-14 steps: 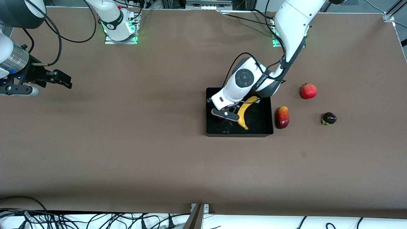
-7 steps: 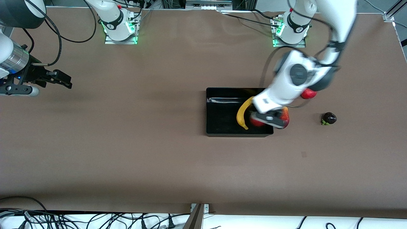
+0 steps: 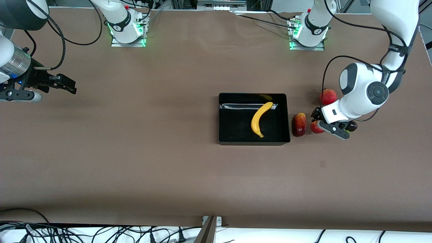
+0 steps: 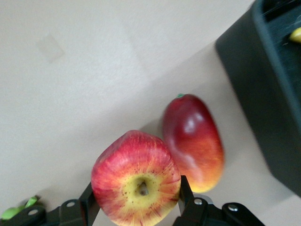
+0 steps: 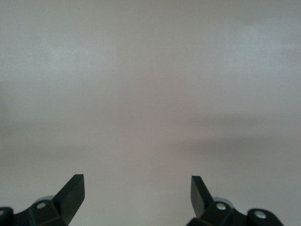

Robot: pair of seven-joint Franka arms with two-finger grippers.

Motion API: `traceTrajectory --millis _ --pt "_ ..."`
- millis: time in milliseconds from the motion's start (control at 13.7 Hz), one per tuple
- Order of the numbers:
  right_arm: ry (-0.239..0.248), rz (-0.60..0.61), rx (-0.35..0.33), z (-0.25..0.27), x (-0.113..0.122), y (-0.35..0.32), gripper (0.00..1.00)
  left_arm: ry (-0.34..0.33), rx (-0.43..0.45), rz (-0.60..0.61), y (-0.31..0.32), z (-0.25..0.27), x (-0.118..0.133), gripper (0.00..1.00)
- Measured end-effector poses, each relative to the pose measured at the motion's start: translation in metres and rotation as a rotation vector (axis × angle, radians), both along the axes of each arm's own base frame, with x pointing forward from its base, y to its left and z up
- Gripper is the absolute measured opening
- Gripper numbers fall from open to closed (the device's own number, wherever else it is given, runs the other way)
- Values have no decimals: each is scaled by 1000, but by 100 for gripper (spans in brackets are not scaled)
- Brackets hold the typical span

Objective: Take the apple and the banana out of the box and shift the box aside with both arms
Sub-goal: 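Lower the red apple beside the mango and open the left gripper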

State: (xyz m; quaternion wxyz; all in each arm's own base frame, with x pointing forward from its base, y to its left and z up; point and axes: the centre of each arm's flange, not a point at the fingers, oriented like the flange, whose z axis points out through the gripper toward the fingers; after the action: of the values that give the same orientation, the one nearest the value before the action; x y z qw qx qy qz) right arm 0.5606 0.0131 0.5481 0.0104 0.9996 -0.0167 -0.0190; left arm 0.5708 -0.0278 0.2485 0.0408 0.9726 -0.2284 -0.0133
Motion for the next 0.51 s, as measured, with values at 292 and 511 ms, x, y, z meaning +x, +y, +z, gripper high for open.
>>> traceTrajectory --millis 292,511 --pt "0 0 0 0 0 0 100 24 -16 -4 -5 -35 -2 68" --pt "0 0 0 0 0 0 100 35 -18 -4 -6 -41 -3 68"
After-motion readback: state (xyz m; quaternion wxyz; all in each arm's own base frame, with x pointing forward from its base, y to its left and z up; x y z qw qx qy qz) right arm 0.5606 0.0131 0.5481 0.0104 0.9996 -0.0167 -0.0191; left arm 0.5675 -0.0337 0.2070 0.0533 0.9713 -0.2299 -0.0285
